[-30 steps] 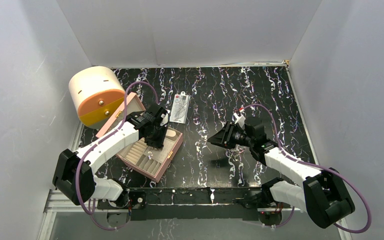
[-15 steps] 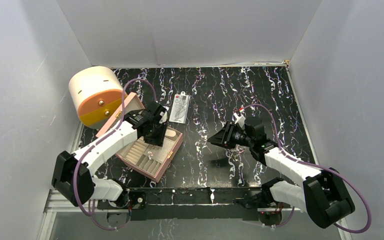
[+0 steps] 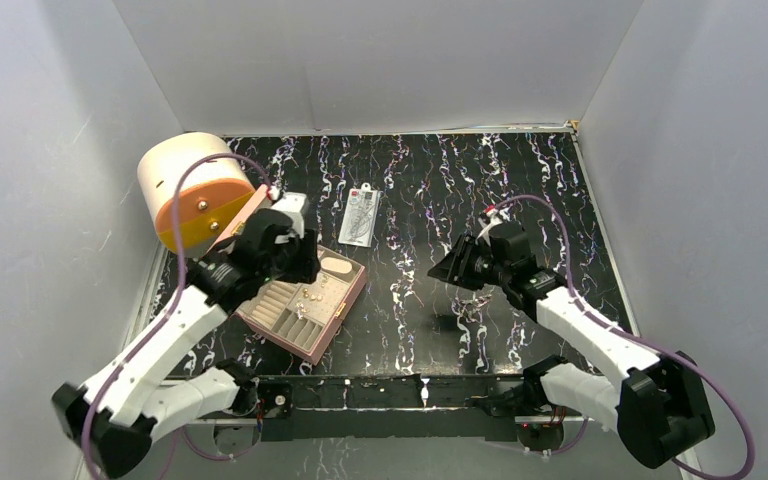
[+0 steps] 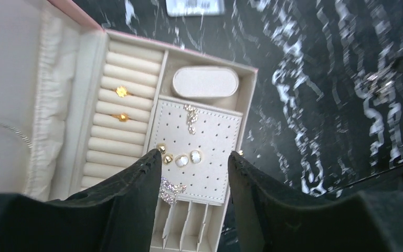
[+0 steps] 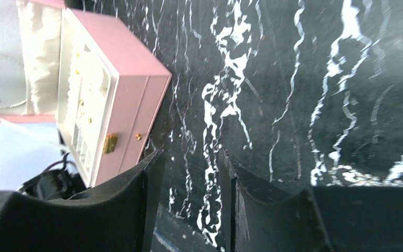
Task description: Organize the mixed jewelry
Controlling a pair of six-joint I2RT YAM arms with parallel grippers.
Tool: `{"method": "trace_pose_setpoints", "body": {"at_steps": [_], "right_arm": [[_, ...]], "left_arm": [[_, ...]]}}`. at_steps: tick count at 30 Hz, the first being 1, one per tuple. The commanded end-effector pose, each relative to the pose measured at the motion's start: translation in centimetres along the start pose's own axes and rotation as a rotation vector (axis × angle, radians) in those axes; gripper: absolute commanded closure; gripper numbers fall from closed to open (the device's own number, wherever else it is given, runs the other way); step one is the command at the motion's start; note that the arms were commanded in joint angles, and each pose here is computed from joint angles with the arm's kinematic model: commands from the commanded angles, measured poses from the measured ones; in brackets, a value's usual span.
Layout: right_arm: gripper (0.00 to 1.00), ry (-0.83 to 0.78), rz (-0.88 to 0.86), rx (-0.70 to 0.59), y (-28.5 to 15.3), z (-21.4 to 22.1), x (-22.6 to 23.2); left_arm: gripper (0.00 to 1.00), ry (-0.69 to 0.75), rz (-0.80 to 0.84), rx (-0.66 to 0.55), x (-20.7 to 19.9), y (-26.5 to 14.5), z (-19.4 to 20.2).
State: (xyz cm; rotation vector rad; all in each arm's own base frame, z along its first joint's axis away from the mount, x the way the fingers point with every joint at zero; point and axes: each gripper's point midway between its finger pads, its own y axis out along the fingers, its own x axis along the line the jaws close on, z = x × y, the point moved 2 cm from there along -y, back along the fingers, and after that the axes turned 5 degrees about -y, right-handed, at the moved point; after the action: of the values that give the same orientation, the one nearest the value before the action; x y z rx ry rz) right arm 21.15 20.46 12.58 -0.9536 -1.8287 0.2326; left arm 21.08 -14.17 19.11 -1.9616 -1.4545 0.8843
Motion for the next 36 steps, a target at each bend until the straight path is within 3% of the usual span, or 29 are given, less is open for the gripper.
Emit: {"method": "trace_pose_setpoints", "body": {"at_steps": [1,8,12,17,23,29,36], "right_arm": [[0.46,-0.114,0.162,-0.088,-2.3,-2.9,-0.4],[0.42,-0.071,0.269,-0.092,-4.2,-3.2,-0.9],[0.40,-0.043,0.305,-0.099,-4.7,-3.2,-1.2],[0.37,-0.092,0.356,-0.027,-4.2,-4.6,-0.6],[0.36,-0.151,0.403,-0.020,-3.1,-6.3,-0.8],[0.36,-0.191,0.390,0.042,-1.8,-4.8,-1.6],[0.35,-0.242,0.251,0.104,0.2,-2.9,-0.5]], "left_arm": [[0.49,-0.028,0.026,-0.231,0.6,-3.2,-2.7],[0.37,-0.062,0.119,-0.405,0.5,-7.0,-3.4],[0.27,-0.098,0.205,-0.460,-0.3,-9.1,-3.8],[0.23,-0.083,0.275,-0.508,-1.0,-12.1,-4.5],[0.22,-0.100,0.282,-0.521,-1.1,-13.7,-5.1],[0.22,-0.173,0.177,-0.488,0.8,-13.8,-4.2],[0.22,-0.319,0.060,-0.416,3.1,-13.7,-1.7]]}}
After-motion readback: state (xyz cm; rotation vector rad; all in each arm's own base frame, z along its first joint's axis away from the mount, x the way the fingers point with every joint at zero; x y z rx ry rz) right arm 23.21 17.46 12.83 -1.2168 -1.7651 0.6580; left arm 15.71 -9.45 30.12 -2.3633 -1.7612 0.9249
